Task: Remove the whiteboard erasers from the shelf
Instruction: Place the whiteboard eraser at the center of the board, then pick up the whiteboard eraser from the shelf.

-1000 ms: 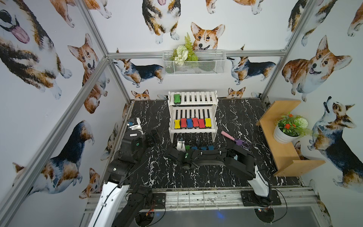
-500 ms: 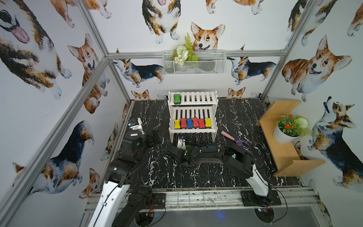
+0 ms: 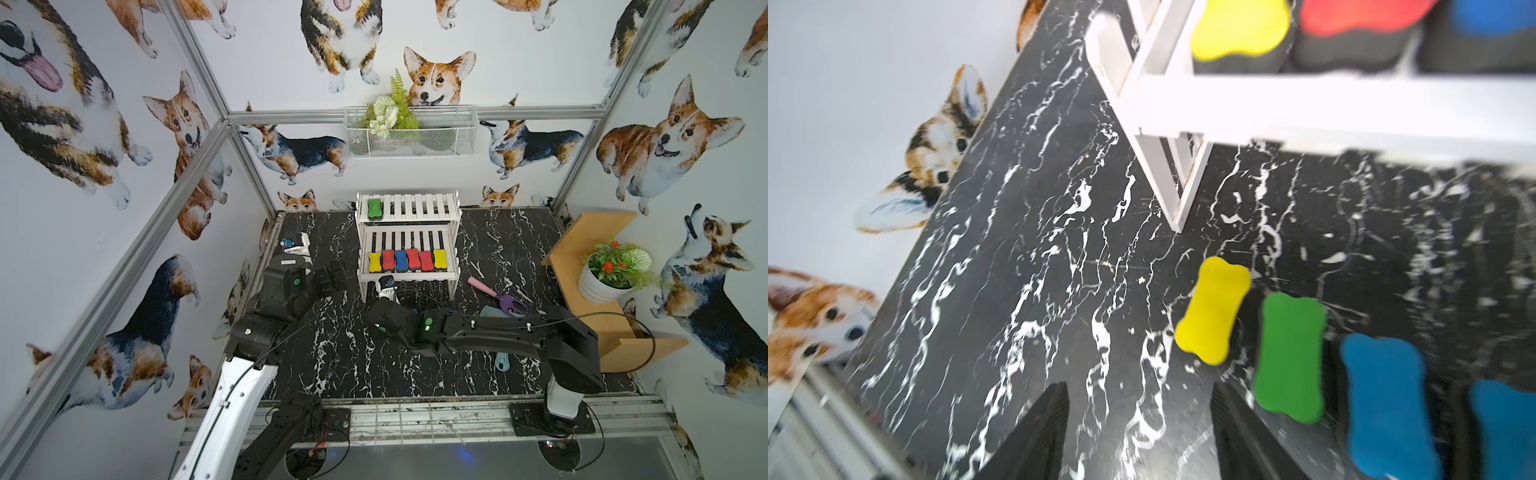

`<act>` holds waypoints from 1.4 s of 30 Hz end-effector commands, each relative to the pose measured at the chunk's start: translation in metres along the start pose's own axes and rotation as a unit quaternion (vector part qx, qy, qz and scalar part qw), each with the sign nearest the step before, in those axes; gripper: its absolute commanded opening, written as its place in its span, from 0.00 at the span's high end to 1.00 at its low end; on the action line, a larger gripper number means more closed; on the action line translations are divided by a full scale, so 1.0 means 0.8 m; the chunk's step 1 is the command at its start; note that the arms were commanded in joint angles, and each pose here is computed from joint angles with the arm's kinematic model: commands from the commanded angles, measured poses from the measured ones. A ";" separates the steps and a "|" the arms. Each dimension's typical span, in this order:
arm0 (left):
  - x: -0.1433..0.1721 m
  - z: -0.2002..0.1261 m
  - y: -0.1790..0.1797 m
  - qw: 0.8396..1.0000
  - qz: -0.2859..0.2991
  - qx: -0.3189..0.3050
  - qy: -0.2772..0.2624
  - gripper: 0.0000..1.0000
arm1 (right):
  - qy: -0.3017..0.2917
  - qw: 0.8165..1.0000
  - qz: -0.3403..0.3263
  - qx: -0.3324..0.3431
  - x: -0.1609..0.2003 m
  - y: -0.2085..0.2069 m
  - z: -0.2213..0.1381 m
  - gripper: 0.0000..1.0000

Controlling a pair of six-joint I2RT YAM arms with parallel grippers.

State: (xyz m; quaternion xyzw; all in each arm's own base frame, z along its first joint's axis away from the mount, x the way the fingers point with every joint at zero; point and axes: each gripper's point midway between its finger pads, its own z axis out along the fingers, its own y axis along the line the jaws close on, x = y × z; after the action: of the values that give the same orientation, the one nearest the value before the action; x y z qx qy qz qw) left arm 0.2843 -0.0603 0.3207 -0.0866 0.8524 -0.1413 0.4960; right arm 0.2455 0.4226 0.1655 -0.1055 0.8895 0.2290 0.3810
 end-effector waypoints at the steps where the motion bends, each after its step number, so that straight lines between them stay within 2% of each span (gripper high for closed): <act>1: -0.022 0.012 -0.029 0.999 0.019 0.040 0.009 0.08 | 0.000 0.999 -0.042 -0.008 -0.009 -0.020 -0.030 0.39; 7: -0.063 0.049 -0.077 0.996 0.059 0.064 0.032 0.15 | -0.017 0.999 0.011 -0.025 -0.022 -0.085 -0.083 0.41; 12: -0.080 0.100 -0.117 0.990 0.124 0.021 0.064 0.22 | -0.049 0.998 0.032 0.005 -0.034 -0.125 -0.111 0.41; 18: -0.103 0.142 -0.119 0.988 0.137 -0.025 0.069 0.25 | -0.065 0.997 0.044 0.023 -0.041 -0.147 -0.124 0.39; 19: -0.096 0.157 -0.116 0.987 0.137 -0.034 0.081 0.25 | -0.066 0.996 0.046 0.026 -0.041 -0.150 -0.124 0.39; 26: -0.084 0.192 -0.118 0.985 0.139 -0.040 0.097 0.30 | -0.066 0.996 0.051 0.035 -0.039 -0.162 -0.127 0.38; 38: -0.073 0.224 -0.110 0.981 0.150 -0.063 0.106 0.38 | -0.085 0.993 0.066 0.041 -0.047 -0.177 -0.142 0.38; 42: -0.070 0.233 -0.112 0.981 0.150 -0.062 0.110 0.44 | -0.088 0.993 0.068 0.043 -0.048 -0.180 -0.144 0.38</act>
State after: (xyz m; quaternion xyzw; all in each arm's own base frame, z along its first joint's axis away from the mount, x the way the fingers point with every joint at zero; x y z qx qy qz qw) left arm 0.4703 -0.1573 0.3046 0.0283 0.9157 -0.0230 0.4002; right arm 0.2497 0.2456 0.2158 -0.0197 0.8676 0.2283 0.4413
